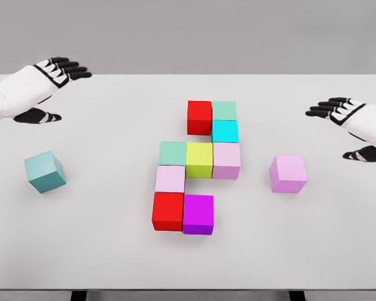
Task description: Assemble the squares on the desktop into the number 2
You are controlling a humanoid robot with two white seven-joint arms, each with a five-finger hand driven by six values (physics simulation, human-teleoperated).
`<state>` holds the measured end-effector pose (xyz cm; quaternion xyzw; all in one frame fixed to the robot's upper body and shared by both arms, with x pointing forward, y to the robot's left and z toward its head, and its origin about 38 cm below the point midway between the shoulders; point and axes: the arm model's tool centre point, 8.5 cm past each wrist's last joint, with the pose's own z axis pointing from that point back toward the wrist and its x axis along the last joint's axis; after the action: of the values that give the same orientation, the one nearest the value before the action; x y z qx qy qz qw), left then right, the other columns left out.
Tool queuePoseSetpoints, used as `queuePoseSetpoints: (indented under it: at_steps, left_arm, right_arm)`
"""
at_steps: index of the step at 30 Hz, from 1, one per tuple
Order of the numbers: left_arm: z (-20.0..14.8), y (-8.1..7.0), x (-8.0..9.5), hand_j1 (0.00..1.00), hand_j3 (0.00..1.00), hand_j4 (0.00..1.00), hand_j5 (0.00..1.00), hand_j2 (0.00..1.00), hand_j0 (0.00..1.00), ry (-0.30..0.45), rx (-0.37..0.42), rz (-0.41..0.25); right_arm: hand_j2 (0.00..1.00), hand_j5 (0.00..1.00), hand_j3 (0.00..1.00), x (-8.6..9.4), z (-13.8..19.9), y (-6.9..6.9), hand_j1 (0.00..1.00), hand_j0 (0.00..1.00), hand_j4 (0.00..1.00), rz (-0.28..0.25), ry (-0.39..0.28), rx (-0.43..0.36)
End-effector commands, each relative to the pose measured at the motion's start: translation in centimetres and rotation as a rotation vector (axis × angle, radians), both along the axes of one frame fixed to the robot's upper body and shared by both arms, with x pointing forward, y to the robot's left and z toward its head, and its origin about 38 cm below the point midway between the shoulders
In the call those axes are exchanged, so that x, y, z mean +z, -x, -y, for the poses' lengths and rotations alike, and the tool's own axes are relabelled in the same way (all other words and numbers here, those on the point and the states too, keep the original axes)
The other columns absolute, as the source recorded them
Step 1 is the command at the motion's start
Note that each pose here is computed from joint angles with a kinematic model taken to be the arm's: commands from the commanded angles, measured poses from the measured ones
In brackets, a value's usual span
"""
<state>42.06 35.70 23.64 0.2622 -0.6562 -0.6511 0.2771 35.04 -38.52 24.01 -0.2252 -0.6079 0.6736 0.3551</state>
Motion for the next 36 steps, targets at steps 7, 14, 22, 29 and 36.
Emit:
queuePoseSetpoints:
  at_steps: [7,14,22,29,36]
  left_arm:
    - [0.0,0.7,-0.2,1.00,1.00,1.00,1.00,1.00,1.00,-0.109,-0.020,0.004]
    - [-2.9,2.5,2.4,1.00,1.00,1.00,1.00,1.00,1.00,-0.322,-0.013,0.040]
    - [-5.0,3.5,2.2,1.00,1.00,1.00,1.00,1.00,1.00,-0.503,0.010,-0.035]
    - [-5.3,4.9,0.7,1.00,1.00,1.00,1.00,1.00,1.00,-0.532,-0.012,-0.088]
    - [-5.3,5.8,-1.4,1.00,1.00,1.00,1.00,1.00,1.00,-0.540,-0.031,-0.152]
  right_arm:
    - [1.00,1.00,1.00,0.0,-3.2,-1.5,1.00,1.00,1.00,-0.027,0.018,0.108]
    - [1.00,1.00,1.00,1.8,-3.5,-4.3,1.00,1.00,1.00,-0.215,0.347,0.255]
    - [1.00,1.00,1.00,-1.5,-8.5,-1.7,1.00,1.00,1.00,-0.276,0.449,0.453]
    - [1.00,1.00,1.00,-3.0,-8.4,-3.8,1.00,1.00,1.00,-0.276,0.469,0.411]
    - [1.00,1.00,1.00,-4.2,-7.9,-5.2,1.00,1.00,1.00,-0.282,0.496,0.370]
